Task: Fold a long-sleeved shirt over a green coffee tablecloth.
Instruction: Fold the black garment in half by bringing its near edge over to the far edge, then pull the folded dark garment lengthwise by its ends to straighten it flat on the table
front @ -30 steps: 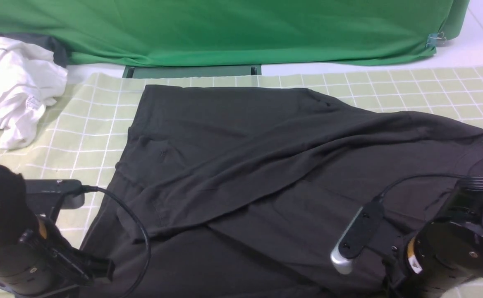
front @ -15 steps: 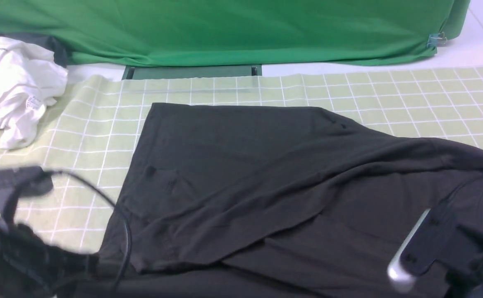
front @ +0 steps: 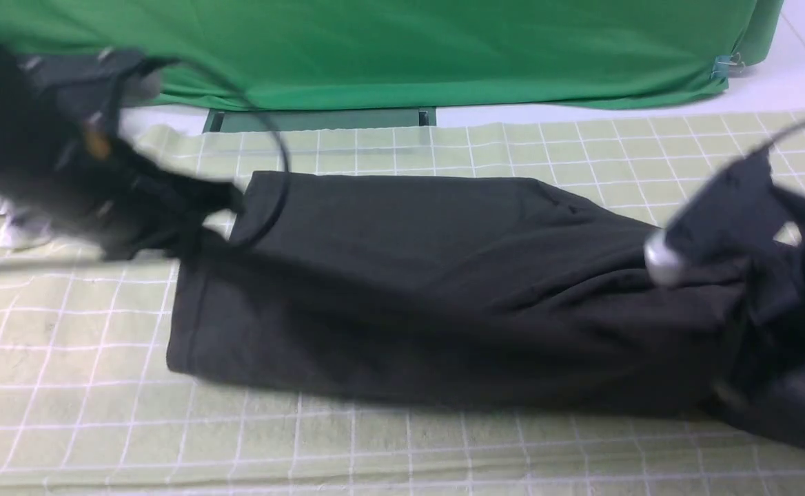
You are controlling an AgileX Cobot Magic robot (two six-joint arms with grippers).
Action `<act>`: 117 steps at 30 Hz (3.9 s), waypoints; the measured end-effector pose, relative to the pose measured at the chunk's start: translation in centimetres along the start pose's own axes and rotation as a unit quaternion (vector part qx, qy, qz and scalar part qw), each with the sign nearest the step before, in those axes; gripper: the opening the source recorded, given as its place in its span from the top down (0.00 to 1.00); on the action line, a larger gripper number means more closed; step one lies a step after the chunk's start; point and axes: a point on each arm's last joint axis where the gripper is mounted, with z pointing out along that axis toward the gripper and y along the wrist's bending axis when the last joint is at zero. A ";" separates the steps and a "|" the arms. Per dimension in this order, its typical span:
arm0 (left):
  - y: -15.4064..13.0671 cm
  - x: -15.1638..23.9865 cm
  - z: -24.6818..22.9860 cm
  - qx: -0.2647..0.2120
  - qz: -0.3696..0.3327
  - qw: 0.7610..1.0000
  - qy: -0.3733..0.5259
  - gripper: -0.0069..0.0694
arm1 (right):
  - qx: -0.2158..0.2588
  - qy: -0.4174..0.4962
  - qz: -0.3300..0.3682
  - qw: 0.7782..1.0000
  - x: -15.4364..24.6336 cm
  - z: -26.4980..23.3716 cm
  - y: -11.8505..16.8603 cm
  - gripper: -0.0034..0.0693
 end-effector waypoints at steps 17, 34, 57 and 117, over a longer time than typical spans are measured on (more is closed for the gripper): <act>1.0 -11.0 13.2 -0.018 -0.044 0.999 0.006 0.88 | 0.026 0.004 0.027 0.999 -10.6 10.3 -8.9 0.92; 2.5 -13.0 15.8 -0.044 -0.028 0.998 -0.035 0.59 | 0.067 0.000 0.034 0.997 -13.4 12.1 -11.1 0.44; -14.8 -6.0 19.2 0.129 0.162 0.972 0.109 0.91 | 0.096 -0.022 0.101 0.990 -10.3 -2.2 -12.0 0.95; -7.7 -3.7 18.6 0.074 0.188 0.961 0.190 0.90 | -0.080 0.122 0.345 0.927 4.3 14.4 -20.6 0.50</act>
